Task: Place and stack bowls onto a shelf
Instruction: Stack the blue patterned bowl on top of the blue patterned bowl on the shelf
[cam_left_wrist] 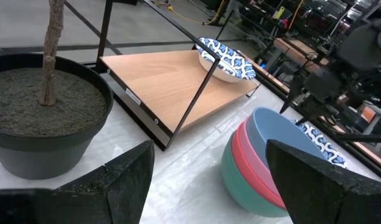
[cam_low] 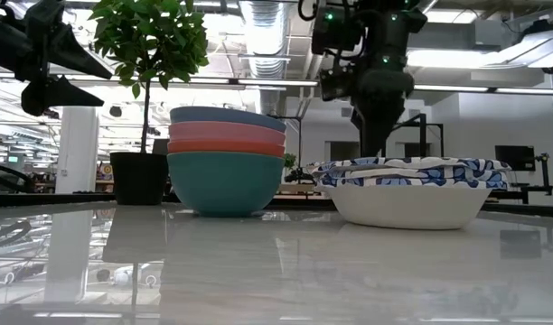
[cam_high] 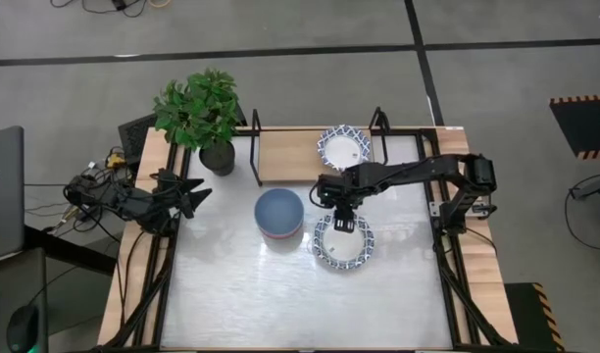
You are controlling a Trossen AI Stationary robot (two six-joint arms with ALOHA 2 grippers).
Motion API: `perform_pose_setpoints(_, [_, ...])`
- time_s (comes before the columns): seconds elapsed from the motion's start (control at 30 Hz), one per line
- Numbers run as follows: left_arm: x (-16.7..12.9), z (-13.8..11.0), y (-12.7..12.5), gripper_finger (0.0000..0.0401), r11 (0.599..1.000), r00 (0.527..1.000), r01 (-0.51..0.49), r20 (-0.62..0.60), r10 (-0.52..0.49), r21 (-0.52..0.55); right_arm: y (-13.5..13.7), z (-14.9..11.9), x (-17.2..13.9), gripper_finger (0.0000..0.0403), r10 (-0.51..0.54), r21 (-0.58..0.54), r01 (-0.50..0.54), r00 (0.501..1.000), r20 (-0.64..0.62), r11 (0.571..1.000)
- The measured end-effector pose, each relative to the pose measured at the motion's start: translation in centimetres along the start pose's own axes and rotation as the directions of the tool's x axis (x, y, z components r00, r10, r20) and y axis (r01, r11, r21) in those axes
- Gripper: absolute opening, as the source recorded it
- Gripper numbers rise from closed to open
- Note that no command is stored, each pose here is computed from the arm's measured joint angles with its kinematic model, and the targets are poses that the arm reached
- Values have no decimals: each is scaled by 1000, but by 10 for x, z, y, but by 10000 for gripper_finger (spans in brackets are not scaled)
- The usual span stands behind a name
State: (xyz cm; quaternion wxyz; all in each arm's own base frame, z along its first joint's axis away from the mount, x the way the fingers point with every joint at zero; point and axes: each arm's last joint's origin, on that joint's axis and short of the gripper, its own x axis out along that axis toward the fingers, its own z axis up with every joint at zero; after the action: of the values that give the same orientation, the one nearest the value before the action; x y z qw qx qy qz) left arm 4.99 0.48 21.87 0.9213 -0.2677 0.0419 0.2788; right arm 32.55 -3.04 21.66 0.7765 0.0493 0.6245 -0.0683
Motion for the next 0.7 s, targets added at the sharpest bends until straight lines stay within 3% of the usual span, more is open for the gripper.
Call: perform_pose_setpoints(0.7, [0, 0, 0, 293, 1000, 1000, 3, -2, -3, -2, 7, 0, 14, 176, 3, -22, -4, 1000, -27, 1000])
